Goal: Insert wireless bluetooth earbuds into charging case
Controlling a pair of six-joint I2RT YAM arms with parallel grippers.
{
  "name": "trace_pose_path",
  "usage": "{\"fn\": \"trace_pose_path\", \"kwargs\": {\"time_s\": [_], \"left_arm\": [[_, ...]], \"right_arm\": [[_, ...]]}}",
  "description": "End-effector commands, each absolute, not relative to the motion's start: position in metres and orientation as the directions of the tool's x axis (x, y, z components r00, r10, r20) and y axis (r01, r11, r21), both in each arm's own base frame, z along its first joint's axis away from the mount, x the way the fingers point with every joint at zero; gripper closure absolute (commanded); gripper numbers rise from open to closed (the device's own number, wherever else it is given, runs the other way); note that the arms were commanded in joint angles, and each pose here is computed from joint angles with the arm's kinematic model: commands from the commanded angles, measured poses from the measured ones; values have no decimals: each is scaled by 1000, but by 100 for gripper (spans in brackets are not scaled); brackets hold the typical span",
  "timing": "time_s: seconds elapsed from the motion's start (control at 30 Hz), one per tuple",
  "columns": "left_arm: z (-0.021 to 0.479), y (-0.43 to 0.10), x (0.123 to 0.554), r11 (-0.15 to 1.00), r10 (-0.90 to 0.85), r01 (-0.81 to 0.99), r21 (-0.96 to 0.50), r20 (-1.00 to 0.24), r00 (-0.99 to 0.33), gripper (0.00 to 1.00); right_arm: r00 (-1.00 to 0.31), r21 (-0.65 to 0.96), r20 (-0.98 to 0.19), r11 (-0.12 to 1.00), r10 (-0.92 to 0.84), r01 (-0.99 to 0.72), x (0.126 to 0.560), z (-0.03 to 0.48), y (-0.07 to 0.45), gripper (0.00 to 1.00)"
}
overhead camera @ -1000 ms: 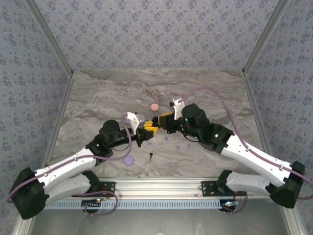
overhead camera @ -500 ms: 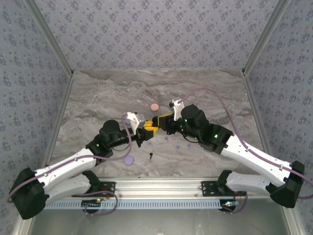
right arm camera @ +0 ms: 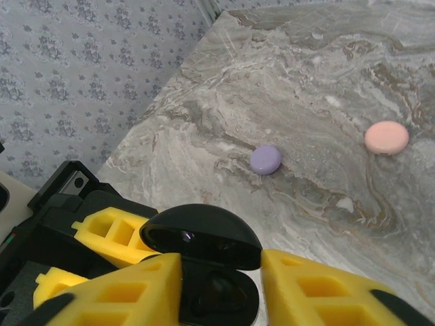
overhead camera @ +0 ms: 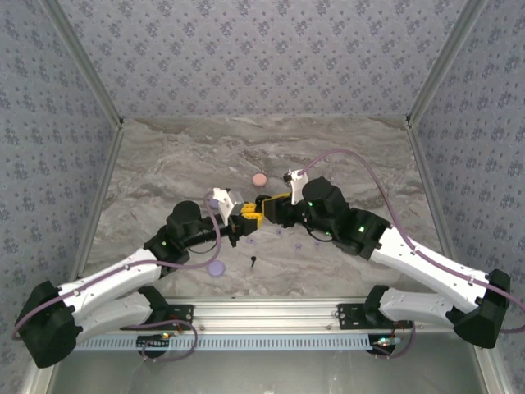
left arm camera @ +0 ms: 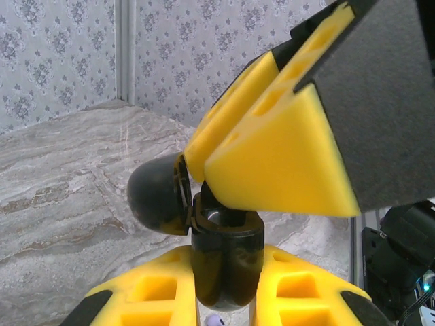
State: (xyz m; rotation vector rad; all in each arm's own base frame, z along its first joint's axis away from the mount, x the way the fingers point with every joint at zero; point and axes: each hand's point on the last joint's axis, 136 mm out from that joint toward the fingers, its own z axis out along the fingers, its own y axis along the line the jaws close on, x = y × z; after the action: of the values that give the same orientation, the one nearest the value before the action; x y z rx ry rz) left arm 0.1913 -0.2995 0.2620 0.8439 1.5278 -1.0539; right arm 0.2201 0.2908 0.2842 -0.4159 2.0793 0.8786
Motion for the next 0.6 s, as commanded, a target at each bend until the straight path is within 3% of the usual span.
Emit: {"fn": "trace_pose_path", "kwargs": {"time_s": [0.0, 0.17, 0.3, 0.57], "left_arm": [[288, -302, 183, 321, -66, 932, -166, -986, -153, 100], [286, -300, 188, 351, -66, 921, -167, -986, -154, 100], [276, -288, 204, 466, -52, 869, -169, -985, -164, 100], [257, -244, 237, 720, -24, 678, -149, -981, -191, 100]], "right_arm": [[-597, 435, -802, 696, 11, -572, 215, 294, 284, 52], [-540, 360, -842, 745, -1, -562, 218, 310, 263, 40], [-560, 317, -828, 803, -23, -504, 222, 293, 245, 34], [-765, 244, -619, 882, -179, -404, 212, 194, 244, 27]]}}
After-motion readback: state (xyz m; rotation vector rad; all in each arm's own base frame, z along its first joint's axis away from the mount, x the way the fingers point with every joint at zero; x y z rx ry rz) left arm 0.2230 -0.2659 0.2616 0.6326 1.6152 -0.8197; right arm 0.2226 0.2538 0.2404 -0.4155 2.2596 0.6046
